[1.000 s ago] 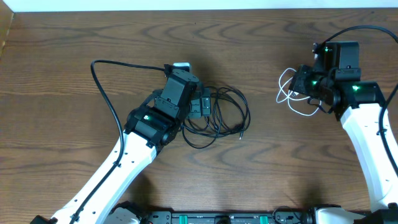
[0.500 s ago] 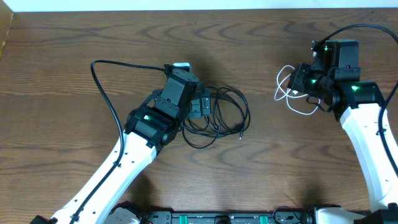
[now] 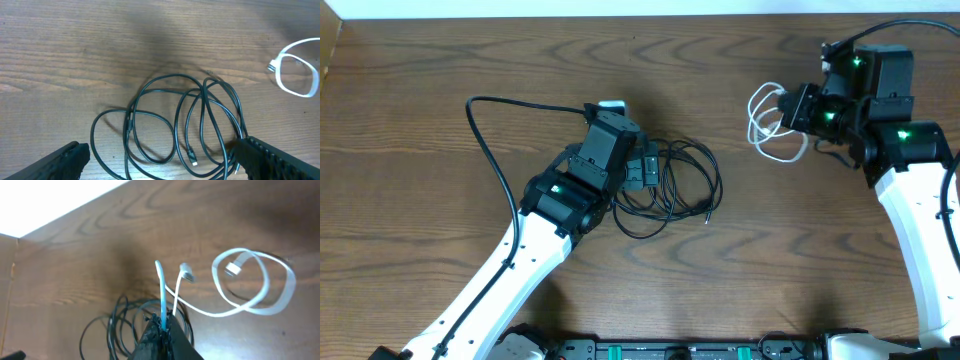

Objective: Untangle cables

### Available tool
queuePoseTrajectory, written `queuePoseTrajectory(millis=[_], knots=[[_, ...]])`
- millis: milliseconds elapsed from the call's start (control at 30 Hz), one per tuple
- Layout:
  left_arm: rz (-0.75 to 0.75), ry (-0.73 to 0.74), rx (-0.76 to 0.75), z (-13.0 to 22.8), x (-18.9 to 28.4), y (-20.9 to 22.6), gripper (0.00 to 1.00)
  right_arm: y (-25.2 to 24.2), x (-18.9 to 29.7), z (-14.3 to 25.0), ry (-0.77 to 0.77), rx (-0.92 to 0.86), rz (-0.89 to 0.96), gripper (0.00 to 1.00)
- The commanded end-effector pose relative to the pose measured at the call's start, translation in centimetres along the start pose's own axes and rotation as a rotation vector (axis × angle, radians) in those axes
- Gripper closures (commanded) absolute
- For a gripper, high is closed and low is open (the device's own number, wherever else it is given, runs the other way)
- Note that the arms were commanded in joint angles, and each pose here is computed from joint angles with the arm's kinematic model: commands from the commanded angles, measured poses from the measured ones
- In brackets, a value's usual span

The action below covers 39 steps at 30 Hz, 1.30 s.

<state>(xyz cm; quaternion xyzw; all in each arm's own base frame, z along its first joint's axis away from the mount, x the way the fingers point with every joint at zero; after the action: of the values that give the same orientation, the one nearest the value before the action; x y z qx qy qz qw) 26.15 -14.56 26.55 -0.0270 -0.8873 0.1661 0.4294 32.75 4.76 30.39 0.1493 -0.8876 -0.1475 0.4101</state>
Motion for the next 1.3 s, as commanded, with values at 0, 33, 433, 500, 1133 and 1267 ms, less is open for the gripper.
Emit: queuePoseTrajectory(millis=[0,33,433,500,1133,1267], knots=[[0.001,-0.027,-0.006,-0.6,0.5,-0.2,0.02,-0.2,0.4,0.1,0.001,0.001,0.067,0.99],[0.001,-0.027,-0.006,-0.6,0.5,-0.2,0.02,-0.5,0.2,0.3,0.017,-0.005,0.089,0.99],[0.001,-0.027,-0.006,-0.6,0.5,-0.2,0.02,-4.5,-7.0,4.6,0.266,-0.079,0.204,0.99],[0.001,-0.027,-0.006,-0.6,0.5,-0.2,0.02,-5.1,-7.8,4.9,0.286,-0.101,0.244,0.91],[0.001,-0.027,-0.006,-0.6,0.5,-0.2,0.02,-9.9,-14.3,8.9,0.452,-0.229,0.506,0.20],[0.001,-0.027,-0.006,-0.6,0.5,-0.2,0.01,-10.5,-15.8,9.6,0.455,-0.263,0.516,0.01]])
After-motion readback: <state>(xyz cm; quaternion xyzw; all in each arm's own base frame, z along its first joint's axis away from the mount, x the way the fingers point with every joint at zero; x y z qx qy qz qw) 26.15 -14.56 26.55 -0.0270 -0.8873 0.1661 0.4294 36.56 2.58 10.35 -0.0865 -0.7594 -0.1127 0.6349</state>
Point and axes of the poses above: each gripper's point midway between its finger pads, its own x axis back along the fingers, its own y axis along the line the jaws close on, z = x × y, the point moved 10 cm from there along x, back along the fingers, and after that the axes turned 12 degrees about x, right-handed, at the moved point
